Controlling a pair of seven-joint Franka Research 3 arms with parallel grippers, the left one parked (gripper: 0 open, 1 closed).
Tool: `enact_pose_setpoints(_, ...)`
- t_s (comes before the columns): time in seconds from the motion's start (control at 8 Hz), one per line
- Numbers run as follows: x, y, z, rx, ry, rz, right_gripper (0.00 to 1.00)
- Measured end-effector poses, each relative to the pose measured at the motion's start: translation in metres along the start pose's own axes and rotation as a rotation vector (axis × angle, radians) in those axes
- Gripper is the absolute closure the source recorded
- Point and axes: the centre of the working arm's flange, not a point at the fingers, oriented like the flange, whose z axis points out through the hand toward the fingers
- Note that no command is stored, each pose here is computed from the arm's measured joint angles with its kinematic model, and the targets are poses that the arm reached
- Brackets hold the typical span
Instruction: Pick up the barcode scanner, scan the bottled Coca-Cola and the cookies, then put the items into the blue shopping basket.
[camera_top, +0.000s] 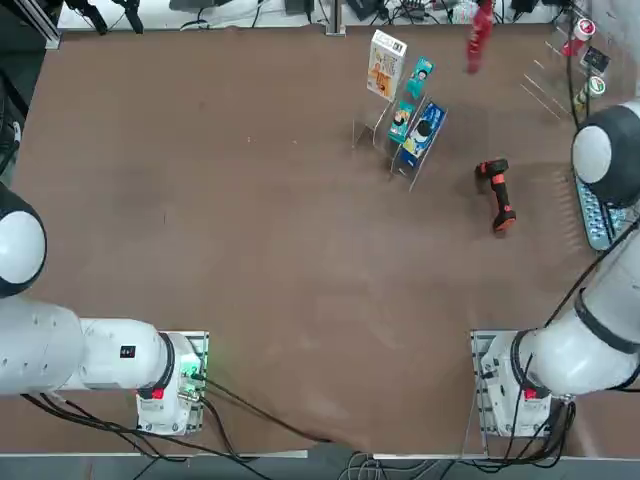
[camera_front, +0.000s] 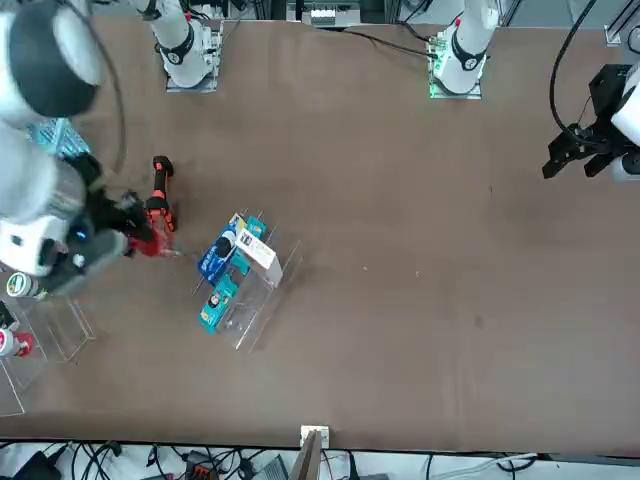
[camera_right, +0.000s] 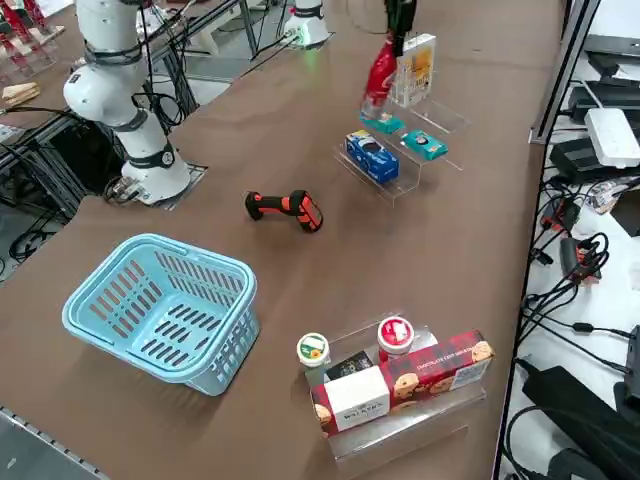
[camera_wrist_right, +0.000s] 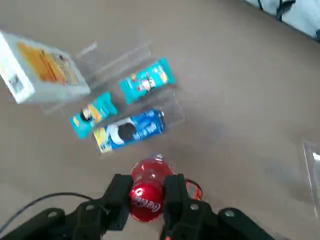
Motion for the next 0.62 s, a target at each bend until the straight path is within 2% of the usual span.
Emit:
enact_pose_setpoints(0.38, -0.085, 0.077, -0.005, 0.033, -0.047, -0.118, 0.63)
enact_pose_setpoints(0.62, -0.166, 0.131, -0.001, 0.045, -0.050, -0.179, 0.63)
